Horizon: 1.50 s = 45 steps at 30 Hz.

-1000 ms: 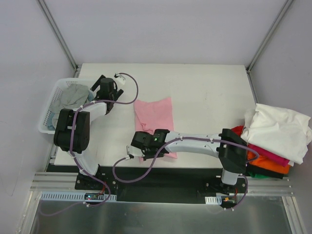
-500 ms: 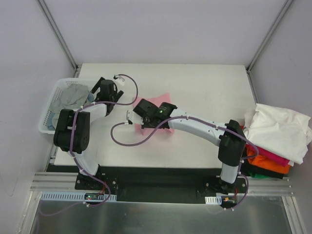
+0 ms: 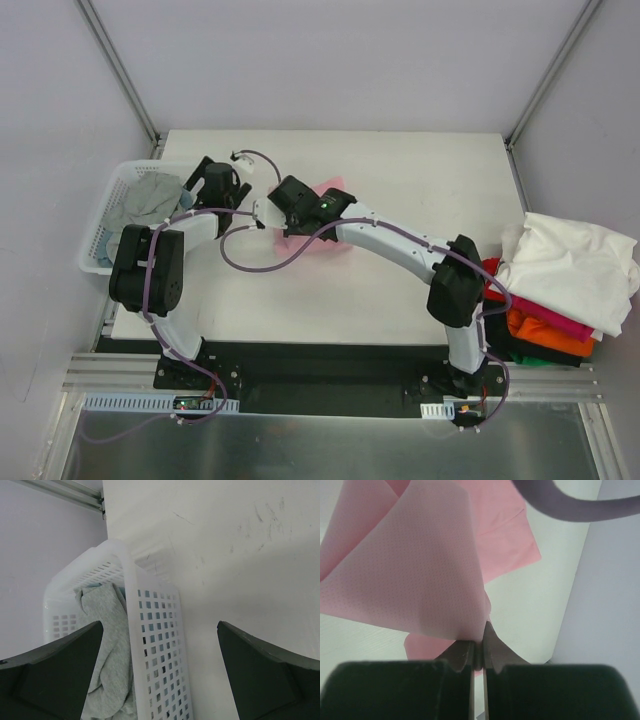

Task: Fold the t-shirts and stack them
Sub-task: Fold the long partially folded tshirt into a neat square

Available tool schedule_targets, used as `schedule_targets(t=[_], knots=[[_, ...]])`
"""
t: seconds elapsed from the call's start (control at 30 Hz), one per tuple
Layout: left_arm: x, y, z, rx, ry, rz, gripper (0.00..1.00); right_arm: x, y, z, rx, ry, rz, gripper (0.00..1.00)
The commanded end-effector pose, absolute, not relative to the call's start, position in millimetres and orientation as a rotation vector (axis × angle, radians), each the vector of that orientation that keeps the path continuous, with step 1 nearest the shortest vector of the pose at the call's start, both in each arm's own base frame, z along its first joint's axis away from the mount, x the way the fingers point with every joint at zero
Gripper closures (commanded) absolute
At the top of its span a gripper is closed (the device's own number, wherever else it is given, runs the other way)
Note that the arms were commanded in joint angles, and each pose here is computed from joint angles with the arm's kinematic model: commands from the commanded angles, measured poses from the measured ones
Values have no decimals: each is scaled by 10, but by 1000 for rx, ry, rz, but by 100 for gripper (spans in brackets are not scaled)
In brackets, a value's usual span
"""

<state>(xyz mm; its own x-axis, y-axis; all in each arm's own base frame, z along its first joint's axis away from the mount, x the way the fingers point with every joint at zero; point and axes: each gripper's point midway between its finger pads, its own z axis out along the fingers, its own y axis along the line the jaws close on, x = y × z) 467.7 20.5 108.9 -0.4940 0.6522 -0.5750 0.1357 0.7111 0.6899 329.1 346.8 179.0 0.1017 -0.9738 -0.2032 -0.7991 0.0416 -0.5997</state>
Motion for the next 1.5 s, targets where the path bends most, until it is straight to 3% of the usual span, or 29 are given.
schedule_targets(t=[0.0,0.17,0.37,1.07,1.23,1.47], knots=[[4828,346,1541,476,1906,803,1,3558,3473,2017,-1757,1666,-467,99],[4910,503,1713,438,1878,859,1,3597,3426,1989,-1756,1673,-479,99],[4959,428,1676,466,1910,798,1,3222,3335,1900,-1790,1715,-391,99],[5067,327,1433,463,2016,709,1,1049,3415,1424,-2210,1672,-44,99],[5050,332,1411,464,2020,710,1,1033,3506,1622,-2184,1593,-78,99],[5012,327,1362,466,2028,702,1,1563,3627,1918,-2034,1504,-280,99]])
